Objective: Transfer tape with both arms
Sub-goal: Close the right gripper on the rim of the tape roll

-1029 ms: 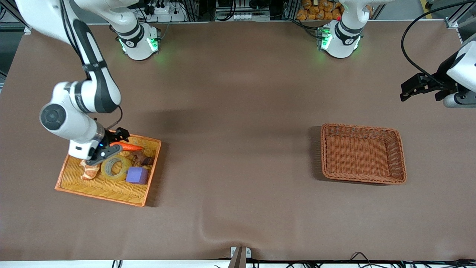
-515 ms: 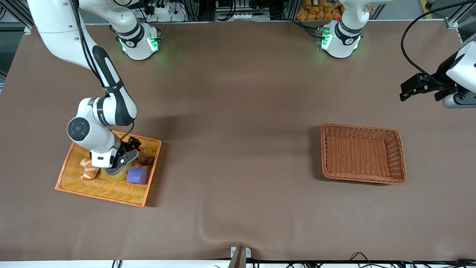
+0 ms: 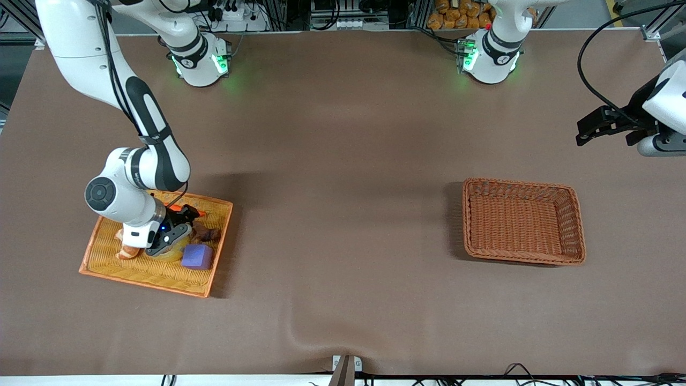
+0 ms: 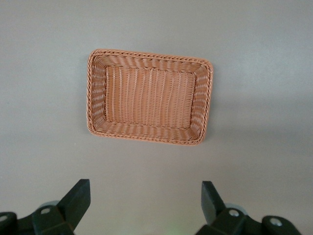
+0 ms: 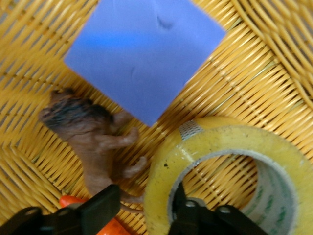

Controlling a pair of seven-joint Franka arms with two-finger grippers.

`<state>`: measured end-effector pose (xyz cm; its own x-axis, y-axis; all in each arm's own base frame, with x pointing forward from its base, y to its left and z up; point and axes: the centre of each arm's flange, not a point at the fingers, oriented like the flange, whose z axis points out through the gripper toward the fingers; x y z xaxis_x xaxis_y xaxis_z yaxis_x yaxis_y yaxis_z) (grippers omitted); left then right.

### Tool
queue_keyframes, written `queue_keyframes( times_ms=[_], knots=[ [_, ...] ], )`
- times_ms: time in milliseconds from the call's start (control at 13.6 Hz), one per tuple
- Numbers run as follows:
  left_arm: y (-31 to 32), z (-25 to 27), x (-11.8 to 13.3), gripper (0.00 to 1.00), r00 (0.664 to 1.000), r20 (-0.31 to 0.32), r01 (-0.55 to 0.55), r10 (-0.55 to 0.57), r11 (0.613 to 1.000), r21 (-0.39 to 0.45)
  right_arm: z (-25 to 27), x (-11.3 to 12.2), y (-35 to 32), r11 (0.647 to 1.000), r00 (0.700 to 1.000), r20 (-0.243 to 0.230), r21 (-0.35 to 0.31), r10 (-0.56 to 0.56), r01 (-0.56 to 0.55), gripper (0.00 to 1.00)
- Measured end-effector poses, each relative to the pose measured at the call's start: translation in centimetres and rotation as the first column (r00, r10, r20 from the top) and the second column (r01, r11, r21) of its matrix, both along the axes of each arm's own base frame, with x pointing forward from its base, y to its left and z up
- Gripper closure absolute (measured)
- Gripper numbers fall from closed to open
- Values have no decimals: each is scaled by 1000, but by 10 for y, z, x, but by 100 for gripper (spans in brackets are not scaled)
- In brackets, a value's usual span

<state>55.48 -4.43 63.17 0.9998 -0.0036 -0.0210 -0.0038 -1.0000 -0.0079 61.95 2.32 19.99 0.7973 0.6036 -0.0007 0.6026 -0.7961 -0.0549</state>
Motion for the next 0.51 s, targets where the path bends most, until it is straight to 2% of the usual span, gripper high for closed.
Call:
queue_keyframes(
  times_ms=[147,294,515],
  knots=[
    [0,0,0,0,1000,0,0,0,1000,0,12,8,2,1000,999,-51,14,3,-2,76],
    [0,0,0,0,1000,0,0,0,1000,0,36,19,7,999,994,-106,34,13,-10,78],
    [0,-1,0,0,1000,-2,0,0,1000,0,103,34,13,998,986,-169,61,11,-1,78]
  ],
)
